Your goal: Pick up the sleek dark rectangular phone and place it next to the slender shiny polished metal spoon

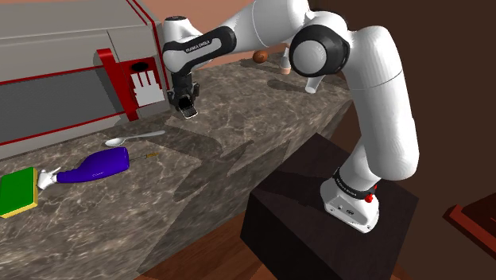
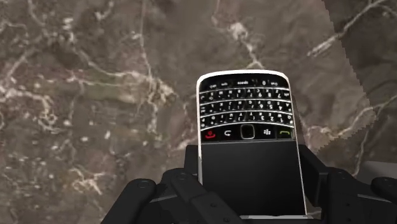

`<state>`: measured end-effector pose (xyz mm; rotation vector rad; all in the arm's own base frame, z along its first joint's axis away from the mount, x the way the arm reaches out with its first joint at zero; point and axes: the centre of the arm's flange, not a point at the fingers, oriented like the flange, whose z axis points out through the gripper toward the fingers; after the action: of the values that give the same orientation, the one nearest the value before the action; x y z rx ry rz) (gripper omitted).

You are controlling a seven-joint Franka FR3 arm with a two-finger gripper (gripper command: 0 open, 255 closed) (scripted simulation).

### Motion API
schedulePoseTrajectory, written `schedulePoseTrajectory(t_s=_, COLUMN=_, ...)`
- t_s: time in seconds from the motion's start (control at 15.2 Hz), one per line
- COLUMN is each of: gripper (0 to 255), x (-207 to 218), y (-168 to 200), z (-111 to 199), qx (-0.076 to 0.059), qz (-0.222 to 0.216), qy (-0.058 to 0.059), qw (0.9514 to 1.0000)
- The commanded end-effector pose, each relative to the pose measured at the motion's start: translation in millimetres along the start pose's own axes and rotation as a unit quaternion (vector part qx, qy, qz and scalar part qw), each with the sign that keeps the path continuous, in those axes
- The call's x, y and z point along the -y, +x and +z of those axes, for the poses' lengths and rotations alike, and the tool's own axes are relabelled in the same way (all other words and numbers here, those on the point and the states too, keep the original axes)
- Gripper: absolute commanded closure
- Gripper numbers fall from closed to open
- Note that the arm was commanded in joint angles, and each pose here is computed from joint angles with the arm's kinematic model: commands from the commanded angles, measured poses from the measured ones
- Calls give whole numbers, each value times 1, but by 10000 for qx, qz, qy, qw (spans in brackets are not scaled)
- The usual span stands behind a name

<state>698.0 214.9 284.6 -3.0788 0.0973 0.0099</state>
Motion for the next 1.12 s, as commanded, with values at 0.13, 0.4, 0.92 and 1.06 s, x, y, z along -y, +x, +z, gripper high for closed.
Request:
schedulePoseTrajectory(t_s=0.13, gripper=255, x=3, y=-3, z=11, qx=95, qz=-22, qy=-18, qw=10000)
schedulePoseTrajectory(t_s=0.4, gripper=0, x=1, y=-5, z=13, qx=95, qz=-23, qy=-18, qw=10000)
schedulePoseTrajectory(t_s=0.92, gripper=0, x=4, y=-2, z=-39, qx=95, qz=-22, qy=-18, qw=10000)
schedulePoseTrajectory(t_s=1.06, gripper=0, x=4, y=-2, z=-39, qx=95, qz=-22, qy=-18, qw=10000)
